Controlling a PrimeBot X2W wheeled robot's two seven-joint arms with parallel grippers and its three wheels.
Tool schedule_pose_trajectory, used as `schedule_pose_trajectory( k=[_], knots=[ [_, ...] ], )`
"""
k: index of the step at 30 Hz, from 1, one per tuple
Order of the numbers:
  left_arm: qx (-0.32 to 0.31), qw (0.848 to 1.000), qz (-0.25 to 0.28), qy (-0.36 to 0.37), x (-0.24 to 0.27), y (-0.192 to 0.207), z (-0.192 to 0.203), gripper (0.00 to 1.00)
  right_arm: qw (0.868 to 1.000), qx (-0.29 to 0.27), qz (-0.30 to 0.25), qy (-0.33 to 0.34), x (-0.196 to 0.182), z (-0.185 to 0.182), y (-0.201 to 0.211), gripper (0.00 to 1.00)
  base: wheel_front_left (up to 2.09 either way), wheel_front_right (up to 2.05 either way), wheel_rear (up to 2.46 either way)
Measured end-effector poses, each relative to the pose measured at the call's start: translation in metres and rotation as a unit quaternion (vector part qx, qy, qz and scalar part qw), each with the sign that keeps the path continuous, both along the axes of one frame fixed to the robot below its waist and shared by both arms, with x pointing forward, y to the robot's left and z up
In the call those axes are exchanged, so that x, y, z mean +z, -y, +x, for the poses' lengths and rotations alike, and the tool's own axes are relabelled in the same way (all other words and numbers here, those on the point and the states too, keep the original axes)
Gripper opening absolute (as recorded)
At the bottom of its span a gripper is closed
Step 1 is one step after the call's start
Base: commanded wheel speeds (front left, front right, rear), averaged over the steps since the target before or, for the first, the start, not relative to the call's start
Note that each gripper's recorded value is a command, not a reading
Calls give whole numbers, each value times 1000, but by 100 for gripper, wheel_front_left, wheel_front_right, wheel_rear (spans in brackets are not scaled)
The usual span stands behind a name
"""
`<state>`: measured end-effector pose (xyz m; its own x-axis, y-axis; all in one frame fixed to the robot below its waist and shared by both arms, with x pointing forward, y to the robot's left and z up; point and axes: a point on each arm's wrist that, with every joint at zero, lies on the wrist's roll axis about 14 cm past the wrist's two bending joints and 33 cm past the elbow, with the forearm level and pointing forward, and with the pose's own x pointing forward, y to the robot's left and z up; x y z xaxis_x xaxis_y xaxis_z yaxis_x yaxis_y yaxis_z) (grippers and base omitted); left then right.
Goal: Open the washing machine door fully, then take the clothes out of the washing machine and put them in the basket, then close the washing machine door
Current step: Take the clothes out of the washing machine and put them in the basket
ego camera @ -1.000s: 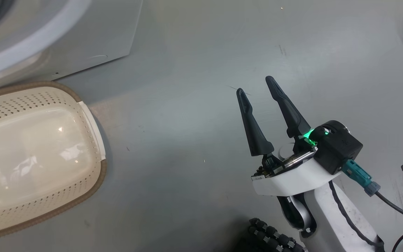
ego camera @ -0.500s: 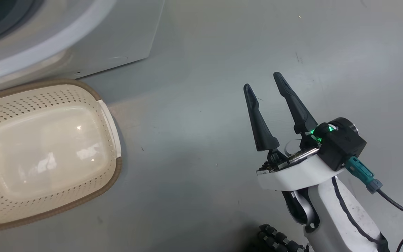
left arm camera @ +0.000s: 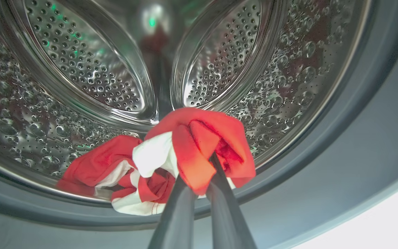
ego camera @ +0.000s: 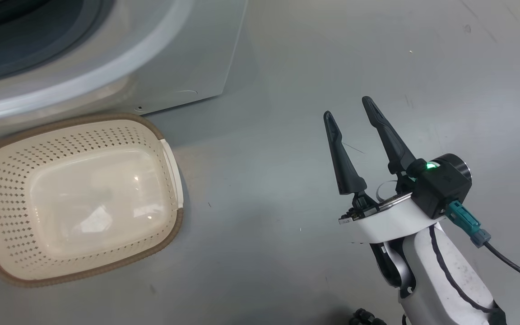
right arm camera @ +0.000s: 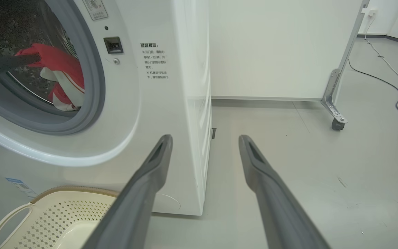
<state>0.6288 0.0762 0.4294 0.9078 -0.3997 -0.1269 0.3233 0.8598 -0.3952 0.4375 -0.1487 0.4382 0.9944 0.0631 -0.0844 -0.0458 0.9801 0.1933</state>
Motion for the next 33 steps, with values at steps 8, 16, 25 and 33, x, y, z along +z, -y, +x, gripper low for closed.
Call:
schedule_pose_trajectory(
  k=[8,16,25,33],
  knots=[
    [26,998,-13,52,24,-7,-37,0,1000,11,-8,15,12,-6,-5,100,0,0,0],
    [48,994,-21,98,52,-16,-70,0,1000,22,-6,22,20,-18,-11,100,0,0,0],
    [70,987,14,144,78,-35,-109,0,999,39,5,33,32,-33,-23,100,0,0,0],
    [90,980,14,176,107,-43,-137,0,998,41,9,44,42,-47,-25,100,0,0,0]
  ],
)
